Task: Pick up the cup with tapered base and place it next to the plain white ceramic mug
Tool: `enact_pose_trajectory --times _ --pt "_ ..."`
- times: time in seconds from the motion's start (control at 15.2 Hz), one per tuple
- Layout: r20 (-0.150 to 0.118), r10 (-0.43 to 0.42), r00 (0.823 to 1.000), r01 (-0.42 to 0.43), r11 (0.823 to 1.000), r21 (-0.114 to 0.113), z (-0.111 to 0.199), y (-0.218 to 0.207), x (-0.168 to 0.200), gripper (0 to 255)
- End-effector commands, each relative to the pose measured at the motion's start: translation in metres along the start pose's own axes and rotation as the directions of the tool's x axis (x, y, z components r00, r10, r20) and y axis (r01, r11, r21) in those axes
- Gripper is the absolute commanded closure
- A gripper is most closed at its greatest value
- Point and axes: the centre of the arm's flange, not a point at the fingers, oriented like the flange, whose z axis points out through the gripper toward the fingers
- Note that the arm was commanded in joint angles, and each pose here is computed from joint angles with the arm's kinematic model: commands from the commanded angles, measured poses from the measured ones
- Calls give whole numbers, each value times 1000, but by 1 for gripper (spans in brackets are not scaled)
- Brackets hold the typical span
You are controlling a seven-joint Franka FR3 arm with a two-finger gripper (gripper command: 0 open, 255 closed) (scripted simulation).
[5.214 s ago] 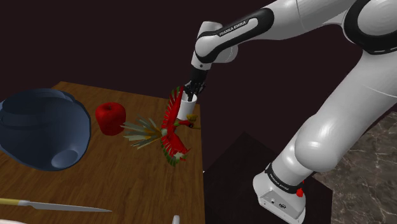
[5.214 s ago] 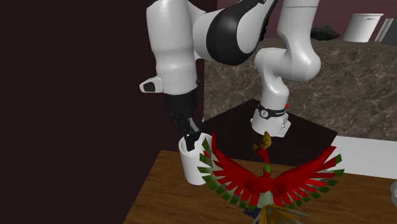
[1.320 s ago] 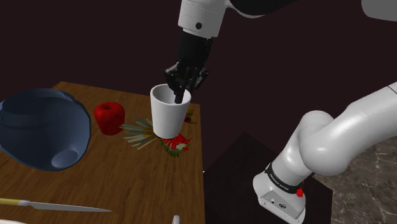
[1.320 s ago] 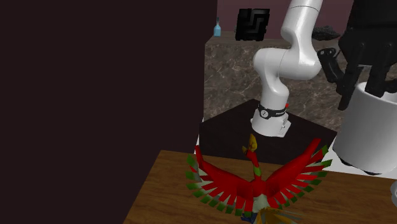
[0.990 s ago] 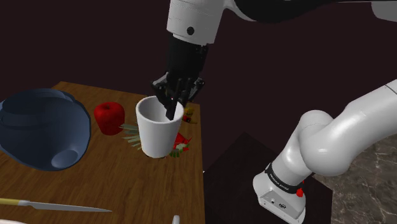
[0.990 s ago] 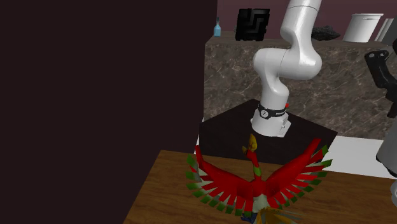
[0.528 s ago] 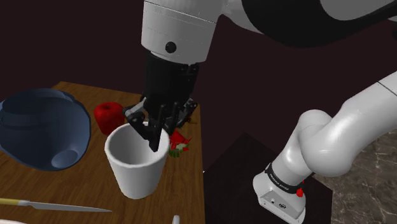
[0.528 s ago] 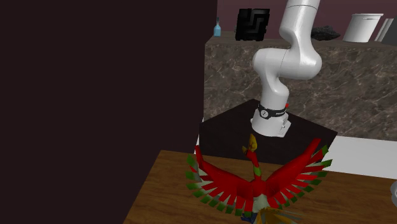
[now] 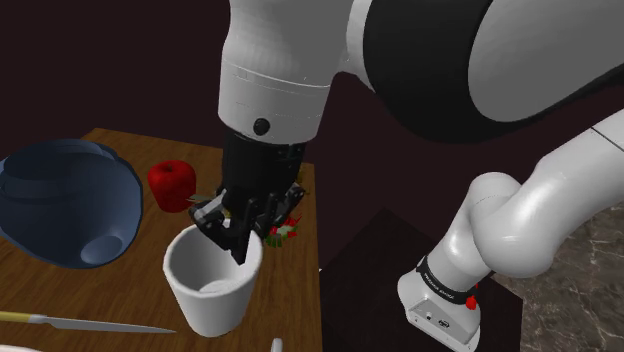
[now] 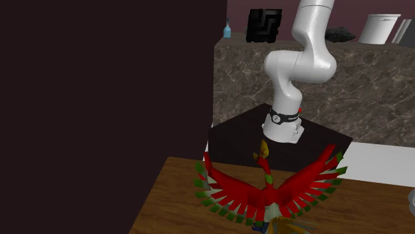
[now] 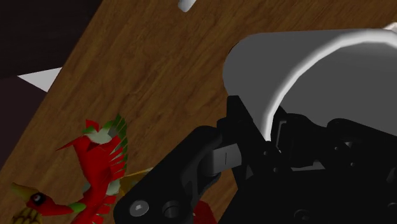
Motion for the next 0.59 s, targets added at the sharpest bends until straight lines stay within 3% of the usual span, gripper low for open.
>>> enact_pose_trajectory --times 0.0,0.53 --pt "-1 0 1000 0 1000 1 12 1 1 255" --pt "-1 0 1000 0 1000 1 53 6 4 255"
